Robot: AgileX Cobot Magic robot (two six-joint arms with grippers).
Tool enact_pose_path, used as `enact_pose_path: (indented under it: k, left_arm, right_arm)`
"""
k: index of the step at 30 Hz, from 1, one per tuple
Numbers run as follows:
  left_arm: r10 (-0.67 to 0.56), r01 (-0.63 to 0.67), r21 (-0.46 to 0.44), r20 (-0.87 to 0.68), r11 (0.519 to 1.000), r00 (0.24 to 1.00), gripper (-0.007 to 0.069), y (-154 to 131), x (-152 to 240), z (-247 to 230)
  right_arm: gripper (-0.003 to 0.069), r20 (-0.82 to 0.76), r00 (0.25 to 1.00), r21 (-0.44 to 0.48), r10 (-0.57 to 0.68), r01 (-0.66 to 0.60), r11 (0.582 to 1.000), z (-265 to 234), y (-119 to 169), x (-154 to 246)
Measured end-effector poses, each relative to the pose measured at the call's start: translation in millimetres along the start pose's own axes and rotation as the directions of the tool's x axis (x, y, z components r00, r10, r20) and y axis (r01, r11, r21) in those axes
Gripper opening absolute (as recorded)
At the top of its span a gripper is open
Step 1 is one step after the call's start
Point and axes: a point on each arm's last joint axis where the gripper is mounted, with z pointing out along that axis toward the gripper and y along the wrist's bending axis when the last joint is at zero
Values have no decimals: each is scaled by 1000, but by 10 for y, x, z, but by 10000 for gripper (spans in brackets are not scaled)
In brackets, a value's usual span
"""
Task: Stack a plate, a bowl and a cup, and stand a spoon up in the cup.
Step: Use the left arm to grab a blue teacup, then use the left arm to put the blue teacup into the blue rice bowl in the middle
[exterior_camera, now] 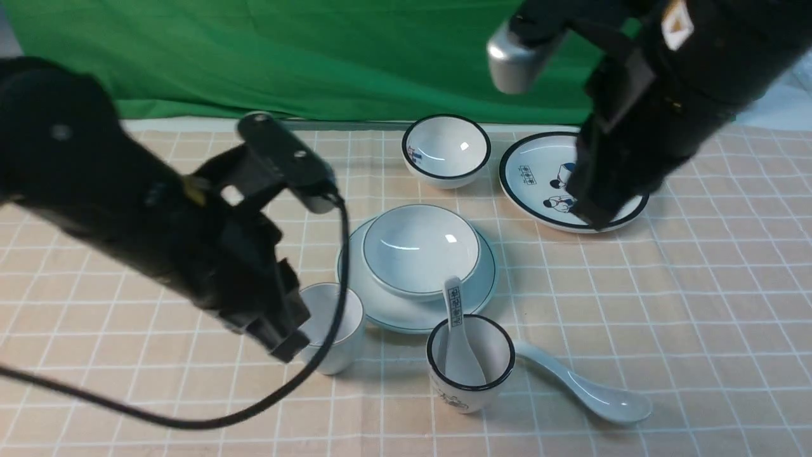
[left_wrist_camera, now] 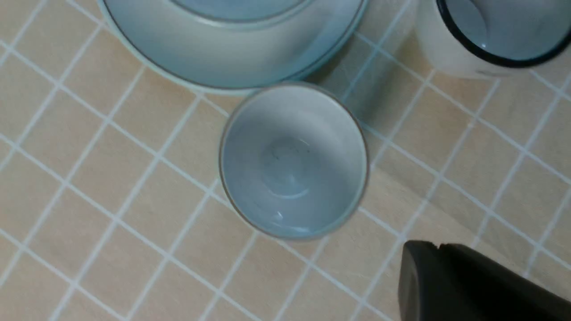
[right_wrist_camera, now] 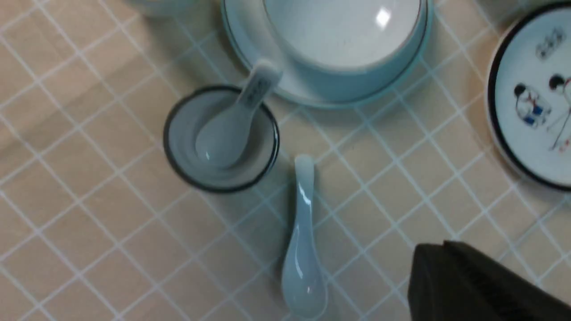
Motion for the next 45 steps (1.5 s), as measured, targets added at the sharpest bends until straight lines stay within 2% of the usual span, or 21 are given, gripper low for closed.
enact_pose_path:
  k: [2, 3, 6, 7, 9, 13, 15, 20, 23, 24, 25, 27, 33, 39, 45]
  left_arm:
    - [7, -7, 5, -20, 1000, 1000, 120, 47, -104, 96]
    - [6, -5, 17, -52, 1000, 999, 176, 103, -182, 222]
    - [3, -1, 29, -80, 1000, 997, 246, 147, -241, 317]
    - [-3, 9, 50, -122, 999, 993, 321, 181, -265, 470]
    - [-16, 27, 73, -157, 997, 988, 386, 194, -262, 608]
    - [-30, 49, 93, -191, 994, 981, 412, 199, -244, 733]
    - [-34, 54, 99, -196, 994, 980, 410, 200, -244, 765]
    - [-32, 54, 97, -213, 994, 977, 311, 226, -238, 922]
    - [-21, 47, 102, -248, 994, 969, 171, 229, -208, 1008]
    - [-21, 47, 102, -248, 994, 969, 160, 229, -208, 1008]
    - [-16, 47, 111, -263, 993, 965, 81, 219, -195, 1033]
    - [-6, 39, 117, -270, 992, 963, 44, 219, -189, 1047]
    - [-8, 31, 76, -282, 997, 959, 43, 239, -352, 807]
    - [35, -35, -3, -56, 999, 998, 43, 298, -990, 305]
    - [75, -74, 14, -69, 997, 995, 43, 440, -1278, 809]
  right_arm:
    - [31, -9, 1000, -2, 3, -3, 1000, -16, 40, 129]
    - [34, -13, 1000, -4, 5, -5, 1000, -21, 82, 248]
    - [36, -21, 1000, -10, 6, -6, 1000, 15, 134, 381]
    - [37, -22, 1000, -10, 13, -14, 1000, 31, 178, 498]
    - [37, -30, 999, -14, 16, -17, 1000, 102, 233, 638]
    - [37, -39, 999, -18, 15, -16, 1000, 177, 287, 773]
    - [37, -50, 999, -22, 14, -15, 1000, 214, 303, 812]
    - [42, -39, 999, -19, 13, -13, 1000, 290, 318, 841]
    - [46, -27, 1000, -15, 13, -14, 1000, 294, 316, 832]
    - [47, -27, 1000, -15, 13, -14, 1000, 294, 316, 832]
    - [49, -22, 1000, -14, 13, -14, 1000, 292, 315, 829]
    - [52, -21, 1000, -13, 13, -14, 1000, 290, 315, 829]
    - [58, -34, 999, -17, 14, -14, 1000, 294, 318, 842]
    - [70, -27, 999, -11, 16, -17, 1000, 270, 318, 853]
    - [72, -52, 998, -17, 40, -41, 999, 258, 326, 882]
